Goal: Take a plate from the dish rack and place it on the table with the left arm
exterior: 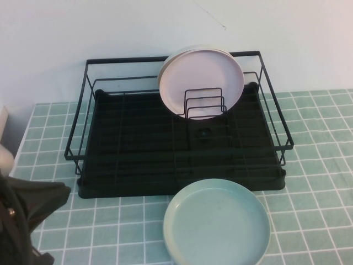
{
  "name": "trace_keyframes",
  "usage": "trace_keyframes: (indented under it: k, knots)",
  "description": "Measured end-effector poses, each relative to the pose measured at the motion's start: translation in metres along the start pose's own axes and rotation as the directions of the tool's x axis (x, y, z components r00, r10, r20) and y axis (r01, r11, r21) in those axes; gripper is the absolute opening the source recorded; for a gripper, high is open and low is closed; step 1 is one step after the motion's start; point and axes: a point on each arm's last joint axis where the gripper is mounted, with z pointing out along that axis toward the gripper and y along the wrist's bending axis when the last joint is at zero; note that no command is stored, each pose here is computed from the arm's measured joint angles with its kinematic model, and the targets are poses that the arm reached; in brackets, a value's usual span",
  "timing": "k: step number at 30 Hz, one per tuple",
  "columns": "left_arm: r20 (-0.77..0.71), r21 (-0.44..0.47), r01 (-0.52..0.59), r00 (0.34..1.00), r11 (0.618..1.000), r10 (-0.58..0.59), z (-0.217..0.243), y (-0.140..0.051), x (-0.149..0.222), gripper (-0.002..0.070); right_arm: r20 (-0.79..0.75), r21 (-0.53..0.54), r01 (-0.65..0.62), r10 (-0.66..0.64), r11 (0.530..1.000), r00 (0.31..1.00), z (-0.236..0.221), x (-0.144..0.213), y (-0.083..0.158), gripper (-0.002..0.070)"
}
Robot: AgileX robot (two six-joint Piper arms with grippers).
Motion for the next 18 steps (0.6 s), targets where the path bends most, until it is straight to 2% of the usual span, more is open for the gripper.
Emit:
trace_keyframes:
  k: [11, 14, 18]
  knots:
    - [0.011, -0.004, -0.002, 1.0, 1.0, 0.002, 0.0, 0.0, -0.001, -0.0001, 0.0, 0.0, 0.0, 0.0, 1.0, 1.0, 0.0, 0.0, 0.0, -0.0001]
    - [0.045, -0.043, -0.021, 0.999, 0.999, 0.023, 0.002, 0.004, 0.0, -0.0001, 0.0, 0.0, 0.0, 0.0, 1.0, 1.0, 0.0, 0.0, 0.0, -0.0001]
    - [0.154, -0.151, -0.007, 0.988, 0.988, 0.03, 0.009, 0.011, 0.02, -0.0001, 0.0, 0.0, 0.0, 0.0, 1.0, 1.0, 0.0, 0.0, 0.0, -0.0001]
